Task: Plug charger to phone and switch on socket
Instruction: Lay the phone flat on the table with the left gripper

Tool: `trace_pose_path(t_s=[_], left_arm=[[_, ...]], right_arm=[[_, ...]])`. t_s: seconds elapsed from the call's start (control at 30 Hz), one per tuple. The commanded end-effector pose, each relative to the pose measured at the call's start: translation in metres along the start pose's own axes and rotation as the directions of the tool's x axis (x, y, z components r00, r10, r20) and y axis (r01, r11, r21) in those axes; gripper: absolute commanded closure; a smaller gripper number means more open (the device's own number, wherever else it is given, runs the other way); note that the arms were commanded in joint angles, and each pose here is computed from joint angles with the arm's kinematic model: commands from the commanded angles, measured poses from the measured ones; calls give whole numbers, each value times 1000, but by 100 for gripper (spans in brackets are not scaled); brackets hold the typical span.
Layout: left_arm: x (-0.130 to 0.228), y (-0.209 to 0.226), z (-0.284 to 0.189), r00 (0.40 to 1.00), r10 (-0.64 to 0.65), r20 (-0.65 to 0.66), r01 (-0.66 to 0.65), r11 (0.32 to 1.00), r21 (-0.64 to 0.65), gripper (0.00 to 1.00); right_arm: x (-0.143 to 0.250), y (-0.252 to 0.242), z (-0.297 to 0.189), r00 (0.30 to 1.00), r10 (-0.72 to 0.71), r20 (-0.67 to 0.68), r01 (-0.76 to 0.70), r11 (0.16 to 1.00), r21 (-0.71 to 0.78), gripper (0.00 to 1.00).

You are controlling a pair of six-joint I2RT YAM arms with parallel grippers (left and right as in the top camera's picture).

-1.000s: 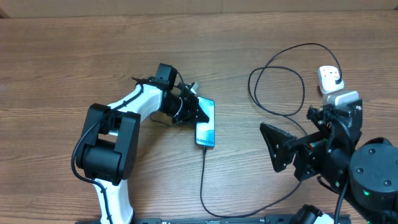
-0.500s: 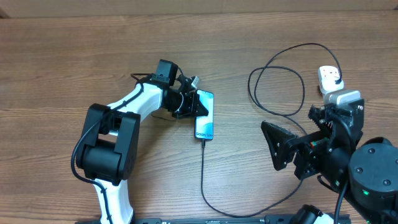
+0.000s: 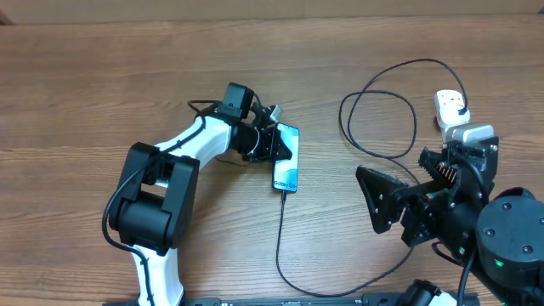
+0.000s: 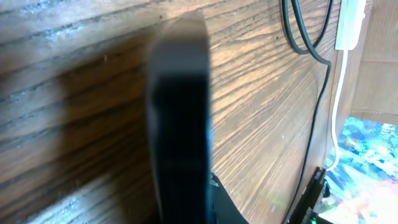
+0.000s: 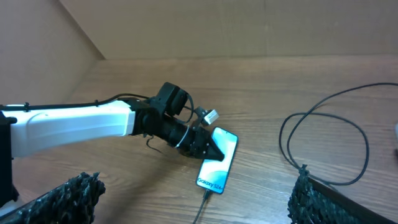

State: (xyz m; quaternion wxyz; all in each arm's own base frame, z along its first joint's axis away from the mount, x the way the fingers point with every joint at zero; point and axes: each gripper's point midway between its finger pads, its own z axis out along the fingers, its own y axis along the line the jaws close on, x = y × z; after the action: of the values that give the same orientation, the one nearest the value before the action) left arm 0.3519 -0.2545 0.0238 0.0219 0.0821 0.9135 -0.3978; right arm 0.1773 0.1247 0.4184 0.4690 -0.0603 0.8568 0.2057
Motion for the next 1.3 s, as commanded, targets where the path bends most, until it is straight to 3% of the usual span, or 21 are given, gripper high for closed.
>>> trace_pose_path(t_s=[0.0,0.17,0.57,1.27], left_arm=[[7,20,6,1000,-19,12,20,997,-78,91],[16,35,14,991,-126,41,130,987,-97,83],[26,43,15,987,-161,26,163,979,-124,52],[39,69,10,956,-288,49,290,918,-271,45]], right_arm=[[-4,0,-5,1000,28,14,-28,1000,-8,0],[-4,0,-5,1000,28,14,-28,1000,-8,0],[-3,0,-4,1000,25,10,-25,1000,-5,0],[4,8,24,998,-4,-60,6,999,38,0]])
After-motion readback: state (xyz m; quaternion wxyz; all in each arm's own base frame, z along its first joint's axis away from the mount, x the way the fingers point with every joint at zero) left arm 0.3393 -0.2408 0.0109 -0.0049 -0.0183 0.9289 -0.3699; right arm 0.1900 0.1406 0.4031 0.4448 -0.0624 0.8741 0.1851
